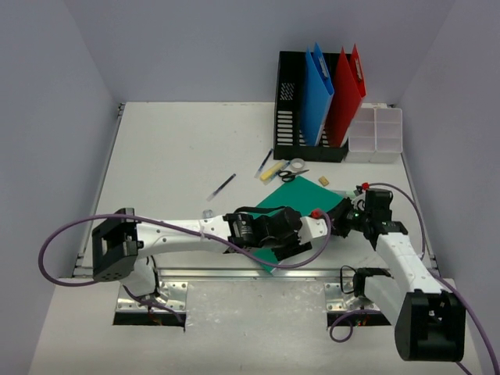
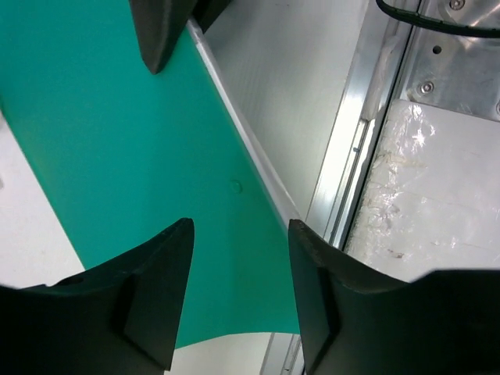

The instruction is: Organize the desk

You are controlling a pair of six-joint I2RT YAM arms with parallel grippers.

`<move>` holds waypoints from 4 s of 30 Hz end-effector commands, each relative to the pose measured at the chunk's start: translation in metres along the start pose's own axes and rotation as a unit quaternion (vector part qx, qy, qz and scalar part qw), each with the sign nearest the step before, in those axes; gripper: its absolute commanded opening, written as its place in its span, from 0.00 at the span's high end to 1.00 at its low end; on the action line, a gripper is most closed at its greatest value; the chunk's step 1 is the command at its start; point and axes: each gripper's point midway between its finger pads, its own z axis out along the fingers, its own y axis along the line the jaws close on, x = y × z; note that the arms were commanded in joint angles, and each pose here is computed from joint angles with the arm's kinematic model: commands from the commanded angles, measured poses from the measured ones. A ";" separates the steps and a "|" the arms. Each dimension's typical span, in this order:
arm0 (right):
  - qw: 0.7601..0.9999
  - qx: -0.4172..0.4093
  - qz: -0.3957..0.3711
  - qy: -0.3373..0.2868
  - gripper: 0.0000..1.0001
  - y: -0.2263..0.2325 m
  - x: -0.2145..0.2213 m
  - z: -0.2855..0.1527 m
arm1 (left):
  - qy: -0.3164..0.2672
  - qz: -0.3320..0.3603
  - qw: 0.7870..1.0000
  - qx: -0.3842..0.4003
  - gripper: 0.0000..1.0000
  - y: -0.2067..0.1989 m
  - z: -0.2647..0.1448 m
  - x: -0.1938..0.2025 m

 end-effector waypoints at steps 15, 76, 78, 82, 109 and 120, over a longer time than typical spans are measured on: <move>0.885 -0.229 -0.394 -0.098 1.00 0.137 -0.016 -0.072 | -0.205 -0.251 0.946 -0.022 0.00 0.172 -0.162 -0.044; 0.541 -0.332 -0.771 -0.045 0.98 0.146 0.032 -0.030 | -0.235 -0.159 0.951 0.120 0.12 0.152 -0.118 0.051; 0.540 -0.331 -0.773 -0.043 0.73 0.145 0.032 -0.028 | -0.230 -0.151 0.954 0.123 0.15 0.148 -0.114 0.059; 0.544 -0.328 -0.771 -0.037 0.38 0.141 0.033 -0.027 | -0.231 -0.144 0.954 0.124 0.17 0.145 -0.112 0.063; 0.593 -0.321 -0.736 -0.067 1.00 0.170 0.029 -0.036 | -0.230 -0.204 0.951 0.026 0.11 0.188 -0.128 0.055; 0.652 -0.315 -0.660 -0.200 1.00 0.266 -0.009 -0.094 | -0.304 -0.355 0.855 -0.226 0.00 0.284 -0.252 0.033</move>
